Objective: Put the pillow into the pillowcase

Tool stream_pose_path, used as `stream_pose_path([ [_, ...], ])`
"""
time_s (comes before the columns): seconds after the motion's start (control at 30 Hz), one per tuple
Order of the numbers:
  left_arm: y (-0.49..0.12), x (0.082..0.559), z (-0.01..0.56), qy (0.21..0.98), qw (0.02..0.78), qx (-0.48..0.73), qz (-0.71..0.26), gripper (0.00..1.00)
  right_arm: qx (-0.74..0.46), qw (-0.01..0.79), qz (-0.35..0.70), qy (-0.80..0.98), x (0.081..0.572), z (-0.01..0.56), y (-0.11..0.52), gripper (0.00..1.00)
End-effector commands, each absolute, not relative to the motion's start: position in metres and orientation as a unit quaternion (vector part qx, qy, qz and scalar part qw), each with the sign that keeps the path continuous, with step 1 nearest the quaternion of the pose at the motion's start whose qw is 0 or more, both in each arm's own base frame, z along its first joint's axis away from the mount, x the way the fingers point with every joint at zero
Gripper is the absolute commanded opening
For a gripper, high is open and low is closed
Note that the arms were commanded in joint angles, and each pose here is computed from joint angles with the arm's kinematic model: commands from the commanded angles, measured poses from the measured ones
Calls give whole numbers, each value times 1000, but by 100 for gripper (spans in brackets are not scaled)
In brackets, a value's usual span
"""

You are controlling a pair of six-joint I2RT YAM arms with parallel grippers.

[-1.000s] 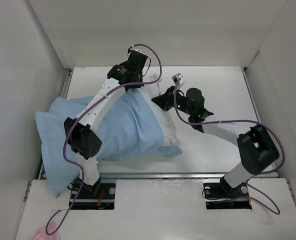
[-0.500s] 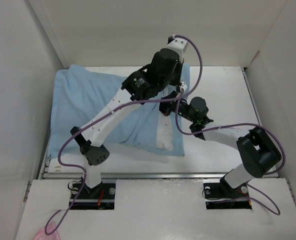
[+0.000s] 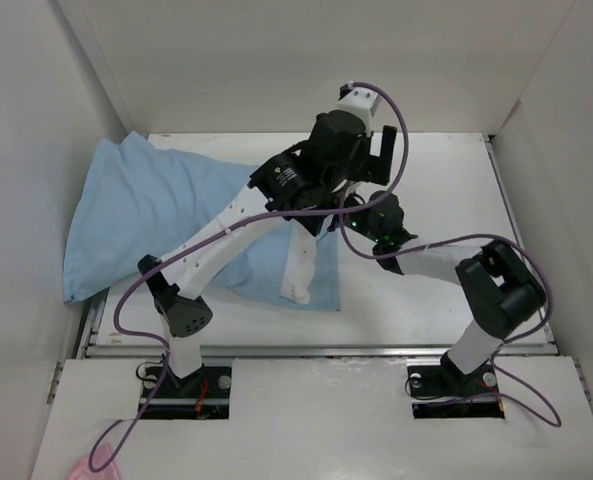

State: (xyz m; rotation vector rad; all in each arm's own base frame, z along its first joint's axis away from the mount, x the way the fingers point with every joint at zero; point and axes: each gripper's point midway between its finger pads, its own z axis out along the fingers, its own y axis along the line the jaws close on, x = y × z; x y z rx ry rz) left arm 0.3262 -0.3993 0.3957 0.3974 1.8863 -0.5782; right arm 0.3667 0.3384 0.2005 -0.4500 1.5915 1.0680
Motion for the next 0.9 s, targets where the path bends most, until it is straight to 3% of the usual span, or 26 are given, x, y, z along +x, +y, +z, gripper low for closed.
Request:
stream_pose_path([
  [0.0,-347,340,408,796,565,93,-195,100,-146,555,430,697,363,218,306,100],
  [0.23,-288,342,361,828,555,64,-49,100,-18,548,354,758,362,195,206,100],
  [0.37,-303,339,310,862,492,120,-24,100,42,556,271,785,360,193,160,100],
  [0.43,-301,338,266,885,446,129,39,100,59,560,247,789,362,195,144,100],
  [0.73,-293,331,153,914,335,139,181,100,82,539,212,811,357,178,126,100],
  [0.87,-235,338,121,917,299,69,255,100,73,531,232,812,356,179,135,100],
])
